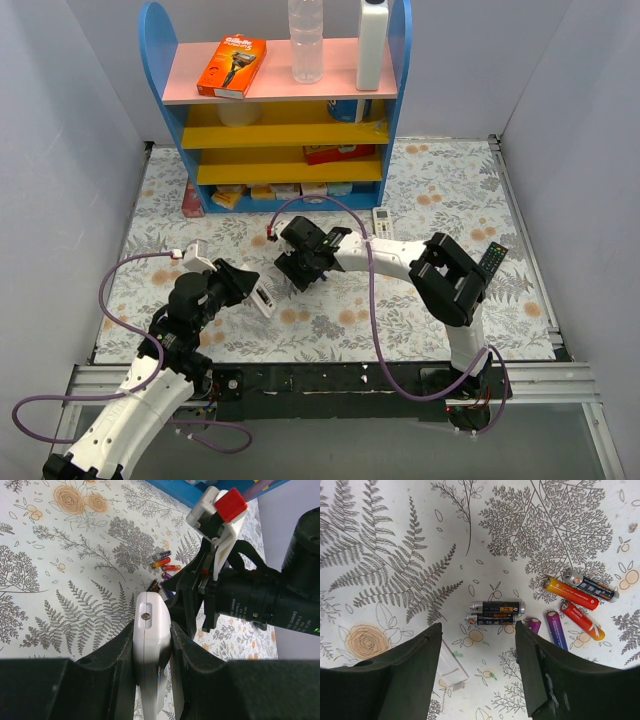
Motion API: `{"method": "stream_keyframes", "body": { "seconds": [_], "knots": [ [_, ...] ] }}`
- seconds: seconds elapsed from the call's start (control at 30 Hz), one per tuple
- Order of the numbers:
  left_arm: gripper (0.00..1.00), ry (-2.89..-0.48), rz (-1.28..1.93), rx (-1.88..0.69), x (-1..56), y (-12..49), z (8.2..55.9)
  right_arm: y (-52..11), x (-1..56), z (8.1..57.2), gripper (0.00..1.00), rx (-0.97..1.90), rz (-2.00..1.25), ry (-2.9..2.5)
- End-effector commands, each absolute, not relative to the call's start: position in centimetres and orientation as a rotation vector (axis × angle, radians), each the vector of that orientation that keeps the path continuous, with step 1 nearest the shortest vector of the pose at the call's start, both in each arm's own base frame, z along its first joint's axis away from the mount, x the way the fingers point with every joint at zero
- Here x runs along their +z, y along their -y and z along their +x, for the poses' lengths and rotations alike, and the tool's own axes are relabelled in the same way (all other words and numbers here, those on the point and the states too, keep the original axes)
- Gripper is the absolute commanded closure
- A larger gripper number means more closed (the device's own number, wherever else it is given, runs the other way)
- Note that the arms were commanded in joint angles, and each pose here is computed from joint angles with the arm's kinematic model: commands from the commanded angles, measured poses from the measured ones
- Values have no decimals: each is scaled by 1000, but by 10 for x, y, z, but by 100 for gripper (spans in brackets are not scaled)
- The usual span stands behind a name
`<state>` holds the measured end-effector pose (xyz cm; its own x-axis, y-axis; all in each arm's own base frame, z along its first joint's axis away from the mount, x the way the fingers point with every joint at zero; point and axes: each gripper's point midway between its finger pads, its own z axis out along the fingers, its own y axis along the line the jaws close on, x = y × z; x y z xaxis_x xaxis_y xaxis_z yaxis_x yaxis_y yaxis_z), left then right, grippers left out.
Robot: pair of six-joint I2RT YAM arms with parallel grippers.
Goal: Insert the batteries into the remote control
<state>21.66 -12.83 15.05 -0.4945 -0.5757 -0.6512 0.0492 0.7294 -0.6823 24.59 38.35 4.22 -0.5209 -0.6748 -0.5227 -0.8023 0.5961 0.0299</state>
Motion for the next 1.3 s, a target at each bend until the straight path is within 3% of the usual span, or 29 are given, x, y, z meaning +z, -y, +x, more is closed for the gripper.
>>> {"method": "stream_keyframes", "body": {
  "seconds": [0.0, 0.43, 0.57, 0.83, 1.03, 1.27],
  "knots": [
    [100, -1911, -405, -816, 169, 127, 218, -387, 43, 255, 33, 323, -1173, -2350],
    [100, -1914, -405, -821, 169, 128, 217, -381, 24, 257, 35, 245, -1206, -2374],
    [100, -1914, -409, -817, 169, 128, 218, -375, 25, 254, 45, 239, -1225, -2372],
    [100, -1911, -398, -826, 167, 131, 221, -357, 21, 245, 51, 209, -1230, -2388],
    [100, -1892, -373, -855, 168, 136, 224, -348, 21, 238, 66, 212, -1239, -2388],
    [100, -1878, -398, -867, 170, 136, 225, -349, 27, 236, 66, 240, -1240, -2371]
  ]
}}
